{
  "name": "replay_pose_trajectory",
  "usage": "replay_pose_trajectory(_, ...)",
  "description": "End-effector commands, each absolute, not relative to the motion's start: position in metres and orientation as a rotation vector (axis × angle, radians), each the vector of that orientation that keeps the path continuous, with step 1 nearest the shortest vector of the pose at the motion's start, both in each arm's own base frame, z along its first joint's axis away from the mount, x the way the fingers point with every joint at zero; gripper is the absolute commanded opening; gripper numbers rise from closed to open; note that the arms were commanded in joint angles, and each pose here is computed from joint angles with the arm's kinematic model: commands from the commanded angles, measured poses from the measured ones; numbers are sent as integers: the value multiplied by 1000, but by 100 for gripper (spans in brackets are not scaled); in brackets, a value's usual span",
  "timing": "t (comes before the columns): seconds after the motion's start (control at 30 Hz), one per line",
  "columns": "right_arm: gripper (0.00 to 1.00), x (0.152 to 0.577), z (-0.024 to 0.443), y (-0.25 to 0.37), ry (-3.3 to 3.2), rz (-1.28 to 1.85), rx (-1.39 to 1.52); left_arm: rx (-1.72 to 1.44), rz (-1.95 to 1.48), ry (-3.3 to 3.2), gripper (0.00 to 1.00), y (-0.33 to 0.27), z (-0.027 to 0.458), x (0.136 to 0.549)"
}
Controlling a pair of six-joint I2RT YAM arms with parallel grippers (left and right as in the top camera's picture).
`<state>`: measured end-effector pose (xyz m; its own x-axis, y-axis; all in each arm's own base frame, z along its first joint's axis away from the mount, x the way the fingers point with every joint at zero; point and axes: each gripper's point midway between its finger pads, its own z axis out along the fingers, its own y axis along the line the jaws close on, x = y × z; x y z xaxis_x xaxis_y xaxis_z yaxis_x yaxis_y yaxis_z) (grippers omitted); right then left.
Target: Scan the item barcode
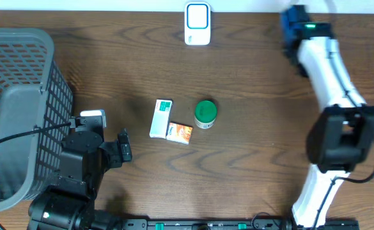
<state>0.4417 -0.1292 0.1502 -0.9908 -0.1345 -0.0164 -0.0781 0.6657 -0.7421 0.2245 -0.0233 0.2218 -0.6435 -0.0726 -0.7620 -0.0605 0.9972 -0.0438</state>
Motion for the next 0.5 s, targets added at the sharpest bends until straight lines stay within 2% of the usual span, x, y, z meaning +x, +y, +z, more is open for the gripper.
replay_pose_trajectory(0.0, 1, 402, 125, -182, 2860, -1144, 350, -110, -4, 2261, 96, -20, 225, 225)
replay_pose_trajectory(0.2, 1, 325, 82, -262, 2915, -1155, 816, -110, -4, 2261, 96, -20, 225, 225)
replay_pose_trajectory(0.3, 5, 296, 64, -282, 2915, -1063, 1023, -110, -4, 2261, 96, -20, 225, 225)
replay_pose_trajectory(0.33, 24, 292, 60, -285, 2921, -1014, 1059, -110, -4, 2261, 96, -20, 225, 225)
replay_pose_trajectory(0.37, 64, 289, 58, -289, 2919, -960, 1105, -110, -4, 2261, 96, -20, 225, 225)
replay_pose_trajectory(0.43, 99, 284, 60, -297, 2907, -914, 1160, -110, -4, 2261, 96, -20, 225, 225)
replay_pose_trajectory(0.47, 99, 284, 63, -298, 2902, -885, 1177, -110, -4, 2261, 96, -20, 225, 225)
